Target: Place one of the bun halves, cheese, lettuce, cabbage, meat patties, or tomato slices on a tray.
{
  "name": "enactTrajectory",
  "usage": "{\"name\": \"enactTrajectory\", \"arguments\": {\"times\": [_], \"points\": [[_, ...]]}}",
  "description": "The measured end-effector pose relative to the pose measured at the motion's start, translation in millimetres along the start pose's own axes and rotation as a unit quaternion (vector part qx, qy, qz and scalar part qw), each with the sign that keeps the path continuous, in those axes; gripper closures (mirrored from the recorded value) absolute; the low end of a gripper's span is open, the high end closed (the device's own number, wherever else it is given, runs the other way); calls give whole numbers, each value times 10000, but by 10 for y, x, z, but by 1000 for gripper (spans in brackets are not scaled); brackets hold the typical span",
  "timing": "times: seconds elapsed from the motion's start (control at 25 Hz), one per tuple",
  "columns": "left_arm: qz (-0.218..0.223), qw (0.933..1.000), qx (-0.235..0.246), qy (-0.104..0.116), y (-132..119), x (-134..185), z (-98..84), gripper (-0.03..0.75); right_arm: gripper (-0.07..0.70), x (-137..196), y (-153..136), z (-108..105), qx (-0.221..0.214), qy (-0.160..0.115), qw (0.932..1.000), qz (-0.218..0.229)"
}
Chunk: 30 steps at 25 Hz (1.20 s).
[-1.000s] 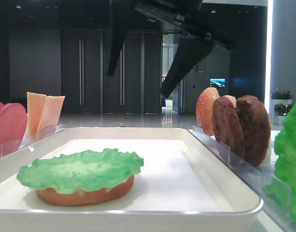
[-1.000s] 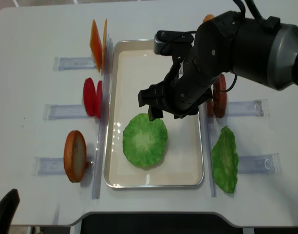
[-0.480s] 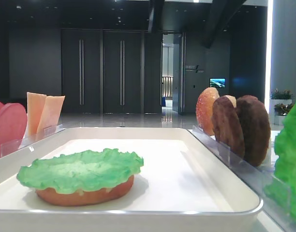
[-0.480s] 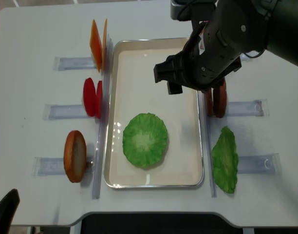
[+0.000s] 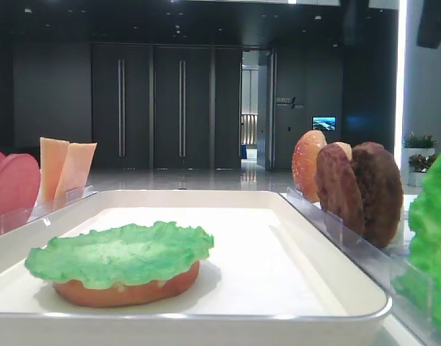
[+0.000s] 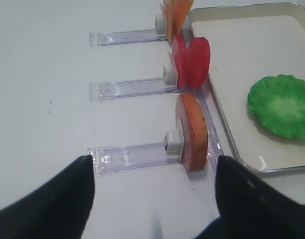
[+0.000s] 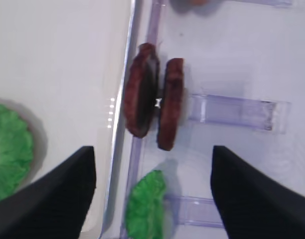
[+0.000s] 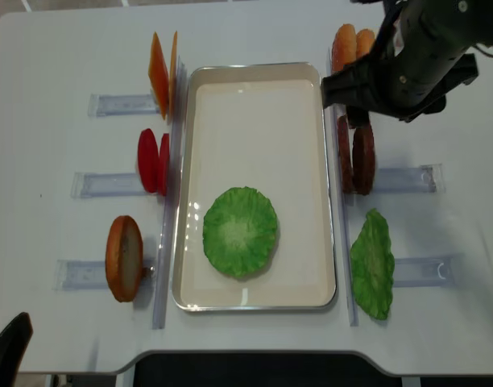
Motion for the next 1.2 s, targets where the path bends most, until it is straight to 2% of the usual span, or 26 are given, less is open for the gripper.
{"name": "enactTrajectory", "arguments": {"times": [0.36, 0.72, 0.88, 1.04, 1.2], "points": [[0, 10000, 0, 0, 0, 0, 0, 139, 163, -4, 164, -743, 438, -461, 9979, 103], [0, 10000, 0, 0, 0, 0, 0, 139, 163, 19, 379, -1371, 703, -1089, 9915, -142], [0, 10000, 0, 0, 0, 0, 0, 139, 163, 51, 492, -1494, 765, -1219, 9892, -278], [0, 10000, 0, 0, 0, 0, 0, 139, 163, 115, 632, -1496, 762, -1224, 9884, -479], [0, 10000, 0, 0, 0, 0, 0, 139, 163, 375, 735, -1472, 759, -1195, 9882, -586]]}}
Point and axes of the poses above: a point on each arm's last joint axis where the gripper is mounted, y pointing back along that axis away from the gripper, z along the wrist's bending axis when the last joint is at zero, x = y × z, the point moved 9 cm from there along -y, pointing out along that axis toward the gripper, and after that the axes turned 4 degrees about y, right-handed, at the moved point
